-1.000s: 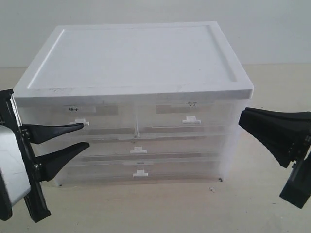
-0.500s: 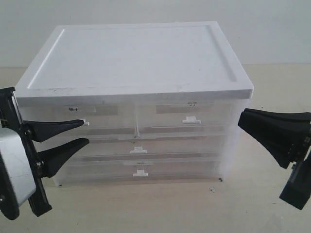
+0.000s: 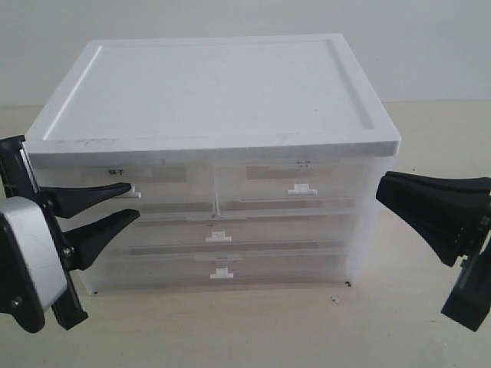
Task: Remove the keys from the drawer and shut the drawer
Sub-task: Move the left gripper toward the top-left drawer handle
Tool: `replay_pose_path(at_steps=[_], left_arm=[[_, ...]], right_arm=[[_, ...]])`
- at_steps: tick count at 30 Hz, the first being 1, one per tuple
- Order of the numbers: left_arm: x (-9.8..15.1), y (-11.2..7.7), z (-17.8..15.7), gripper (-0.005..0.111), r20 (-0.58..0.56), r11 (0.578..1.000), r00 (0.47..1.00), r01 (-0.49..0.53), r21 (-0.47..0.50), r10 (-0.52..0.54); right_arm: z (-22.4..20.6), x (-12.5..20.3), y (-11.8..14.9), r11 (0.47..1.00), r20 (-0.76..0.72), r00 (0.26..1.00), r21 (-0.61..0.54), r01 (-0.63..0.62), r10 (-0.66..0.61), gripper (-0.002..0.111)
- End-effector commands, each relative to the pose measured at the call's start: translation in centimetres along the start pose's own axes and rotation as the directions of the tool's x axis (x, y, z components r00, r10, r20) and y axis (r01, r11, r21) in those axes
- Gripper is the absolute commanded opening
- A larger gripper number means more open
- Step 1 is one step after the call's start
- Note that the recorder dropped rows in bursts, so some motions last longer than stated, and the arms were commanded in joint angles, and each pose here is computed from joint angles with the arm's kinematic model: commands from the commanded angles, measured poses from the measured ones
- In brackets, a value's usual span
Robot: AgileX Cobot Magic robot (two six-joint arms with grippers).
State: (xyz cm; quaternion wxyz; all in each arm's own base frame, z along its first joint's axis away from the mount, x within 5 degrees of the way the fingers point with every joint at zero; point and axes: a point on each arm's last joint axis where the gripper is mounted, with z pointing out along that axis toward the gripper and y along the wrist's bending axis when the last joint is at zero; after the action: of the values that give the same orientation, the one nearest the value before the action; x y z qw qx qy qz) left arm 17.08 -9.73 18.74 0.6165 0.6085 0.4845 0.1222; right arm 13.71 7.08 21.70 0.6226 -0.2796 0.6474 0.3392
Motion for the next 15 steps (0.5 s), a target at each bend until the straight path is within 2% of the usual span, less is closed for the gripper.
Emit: replay_pose_path(at_steps=[1, 9, 15], left_arm=[[0.4, -0.2, 0.0, 0.004, -0.041, 0.999, 0.999, 0.031, 0.009, -0.031], [0.3, -0.5, 0.0, 0.004, -0.036, 0.999, 0.999, 0.024, 0.044, -0.023], [-0.2, -1.6, -0.3, 0.004, 0.014, 0.988, 1.0, 0.02, 0.152, -0.023]], right_arm=[[0.1, -0.1, 0.1, 1.0, 0.006, 1.0, -0.018, 0.013, -0.013, 0.0], [0.1, -0.1, 0.2, 1.0, 0.003, 1.0, -0.021, 0.015, -0.015, 0.0], [0.1, 0.0, 0.1, 1.0, -0.007, 1.0, -0.012, 0.015, -0.015, 0.0]])
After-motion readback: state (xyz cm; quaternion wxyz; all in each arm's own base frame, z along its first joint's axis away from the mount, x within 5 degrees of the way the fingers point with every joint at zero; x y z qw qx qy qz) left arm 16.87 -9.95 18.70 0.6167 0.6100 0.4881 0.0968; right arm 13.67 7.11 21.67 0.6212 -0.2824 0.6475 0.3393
